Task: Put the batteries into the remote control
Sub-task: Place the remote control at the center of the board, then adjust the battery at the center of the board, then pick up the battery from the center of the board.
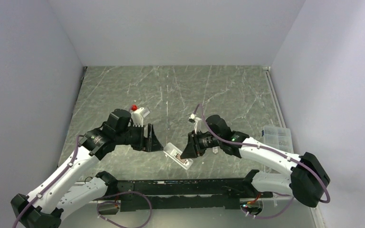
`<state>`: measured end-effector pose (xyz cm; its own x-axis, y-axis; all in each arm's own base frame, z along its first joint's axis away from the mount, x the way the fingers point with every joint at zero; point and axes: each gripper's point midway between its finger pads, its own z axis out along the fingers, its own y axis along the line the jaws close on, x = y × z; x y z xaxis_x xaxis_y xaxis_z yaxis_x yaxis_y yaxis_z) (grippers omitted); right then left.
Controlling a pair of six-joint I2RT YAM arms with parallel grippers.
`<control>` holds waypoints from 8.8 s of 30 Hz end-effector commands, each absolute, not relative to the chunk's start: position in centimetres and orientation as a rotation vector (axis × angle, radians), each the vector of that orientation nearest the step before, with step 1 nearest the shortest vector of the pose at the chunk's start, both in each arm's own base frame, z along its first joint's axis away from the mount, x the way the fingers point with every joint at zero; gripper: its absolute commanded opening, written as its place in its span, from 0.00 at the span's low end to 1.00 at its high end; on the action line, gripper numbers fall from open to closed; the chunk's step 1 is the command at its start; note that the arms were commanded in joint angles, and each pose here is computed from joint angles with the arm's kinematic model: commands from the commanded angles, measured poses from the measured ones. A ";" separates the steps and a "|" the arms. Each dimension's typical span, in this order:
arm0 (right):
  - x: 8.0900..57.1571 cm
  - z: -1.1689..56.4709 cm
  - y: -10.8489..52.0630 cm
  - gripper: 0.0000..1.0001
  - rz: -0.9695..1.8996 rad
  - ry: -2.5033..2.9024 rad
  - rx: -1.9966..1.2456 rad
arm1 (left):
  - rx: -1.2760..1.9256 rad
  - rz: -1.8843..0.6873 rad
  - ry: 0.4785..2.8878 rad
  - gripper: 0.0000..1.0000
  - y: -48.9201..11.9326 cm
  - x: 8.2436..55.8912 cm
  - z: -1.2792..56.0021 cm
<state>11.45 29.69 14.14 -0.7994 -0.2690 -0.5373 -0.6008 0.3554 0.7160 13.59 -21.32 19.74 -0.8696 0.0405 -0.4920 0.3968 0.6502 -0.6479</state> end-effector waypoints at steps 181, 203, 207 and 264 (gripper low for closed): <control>23.7 2.0 20.2 0.00 0.362 2.627 -0.341 | 0.299 -0.844 2.309 0.79 -18.2 16.2 21.5; 19.9 2.8 21.3 0.00 0.379 2.627 -0.366 | 0.294 -0.848 2.303 0.79 -18.1 16.2 21.6; 20.5 4.8 21.3 0.11 0.380 2.575 -0.376 | 0.294 -0.848 2.303 0.79 -18.1 16.1 21.6; 16.2 1.7 22.7 0.27 0.232 2.695 -0.714 | 0.313 -0.861 2.313 0.79 -18.4 16.1 21.4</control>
